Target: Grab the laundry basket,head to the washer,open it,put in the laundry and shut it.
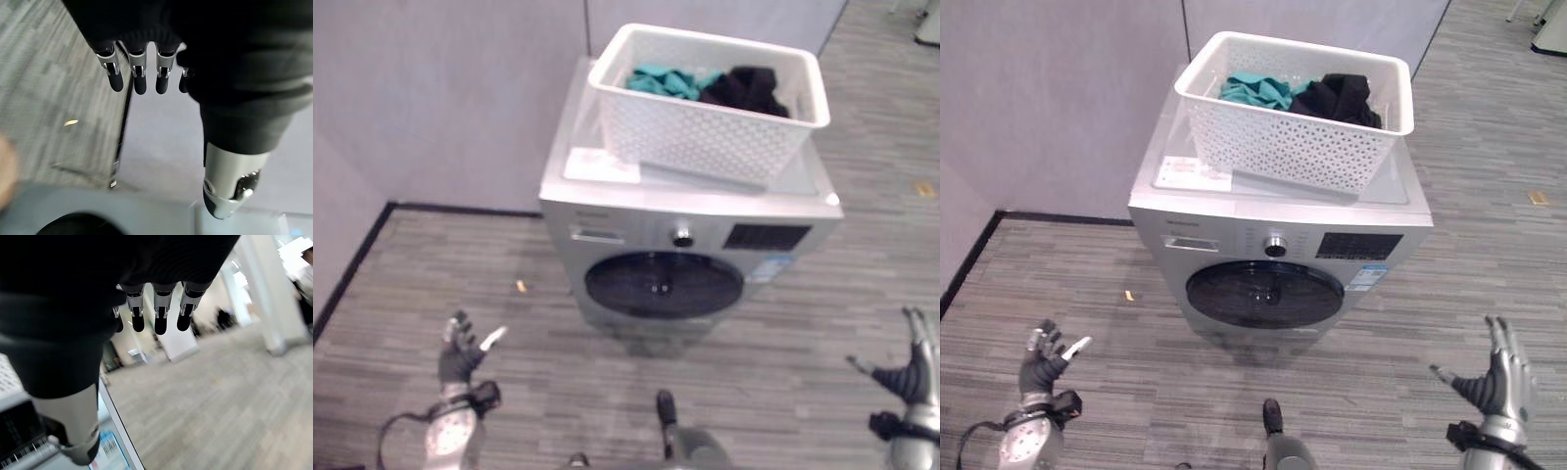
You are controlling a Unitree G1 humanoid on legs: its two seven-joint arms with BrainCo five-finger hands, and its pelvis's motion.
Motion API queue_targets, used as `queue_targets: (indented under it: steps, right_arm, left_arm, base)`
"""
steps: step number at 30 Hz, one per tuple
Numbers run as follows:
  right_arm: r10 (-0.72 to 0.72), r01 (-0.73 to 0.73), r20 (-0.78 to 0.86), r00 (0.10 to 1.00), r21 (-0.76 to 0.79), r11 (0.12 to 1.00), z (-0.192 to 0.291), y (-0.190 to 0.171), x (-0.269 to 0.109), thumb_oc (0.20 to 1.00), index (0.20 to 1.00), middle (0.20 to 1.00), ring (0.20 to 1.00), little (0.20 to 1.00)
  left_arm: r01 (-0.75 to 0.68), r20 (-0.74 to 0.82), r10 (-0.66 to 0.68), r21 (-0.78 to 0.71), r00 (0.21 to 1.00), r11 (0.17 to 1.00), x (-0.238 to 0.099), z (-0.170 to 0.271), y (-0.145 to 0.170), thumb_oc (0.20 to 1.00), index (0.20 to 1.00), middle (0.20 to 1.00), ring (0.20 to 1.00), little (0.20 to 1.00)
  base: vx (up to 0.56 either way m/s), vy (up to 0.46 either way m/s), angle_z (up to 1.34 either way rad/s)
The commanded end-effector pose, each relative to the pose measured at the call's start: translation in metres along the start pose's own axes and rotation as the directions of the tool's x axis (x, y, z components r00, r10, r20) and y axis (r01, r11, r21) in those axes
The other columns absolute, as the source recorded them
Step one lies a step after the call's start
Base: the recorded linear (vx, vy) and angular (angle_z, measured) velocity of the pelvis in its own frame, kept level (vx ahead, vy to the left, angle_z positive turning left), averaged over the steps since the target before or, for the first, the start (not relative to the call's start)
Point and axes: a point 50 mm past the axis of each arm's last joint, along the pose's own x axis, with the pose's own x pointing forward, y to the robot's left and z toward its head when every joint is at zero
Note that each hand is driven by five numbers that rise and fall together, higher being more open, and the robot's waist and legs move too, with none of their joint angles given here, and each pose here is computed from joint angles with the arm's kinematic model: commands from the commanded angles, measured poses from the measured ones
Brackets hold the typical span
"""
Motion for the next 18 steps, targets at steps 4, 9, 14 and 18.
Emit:
queue_targets:
  steps: [4,9,14,18]
  right_arm:
    - [0.001,-0.007,0.056,0.998,0.103,0.995,0.009,0.000,0.005,1.000,1.000,1.000,1.000,1.000]
    - [0.078,-0.091,0.114,0.990,0.107,0.990,0.018,0.014,0.009,1.000,1.000,1.000,1.000,1.000]
    - [0.034,-0.066,0.185,0.982,0.168,0.984,0.039,0.018,0.025,1.000,1.000,1.000,1.000,1.000]
    - [0.049,-0.087,0.216,0.975,0.171,0.981,0.047,0.024,0.030,1.000,1.000,1.000,1.000,1.000]
  left_arm:
    - [0.056,0.014,-0.058,0.122,0.998,0.991,0.000,-0.003,0.007,1.000,1.000,1.000,1.000,1.000]
    - [0.134,0.025,-0.142,0.204,0.990,0.970,0.005,-0.002,-0.008,1.000,1.000,1.000,1.000,1.000]
    - [0.200,0.087,-0.231,0.272,0.969,0.941,0.019,0.013,-0.034,1.000,1.000,1.000,1.000,1.000]
    - [0.239,0.161,-0.292,0.281,0.943,0.929,0.025,0.030,-0.051,1.000,1.000,1.000,1.000,1.000]
  base:
    - [-0.01,0.009,0.03]
    - [0.00,-0.004,0.01]
    - [-0.01,-0.030,0.17]
    - [-0.03,-0.033,0.21]
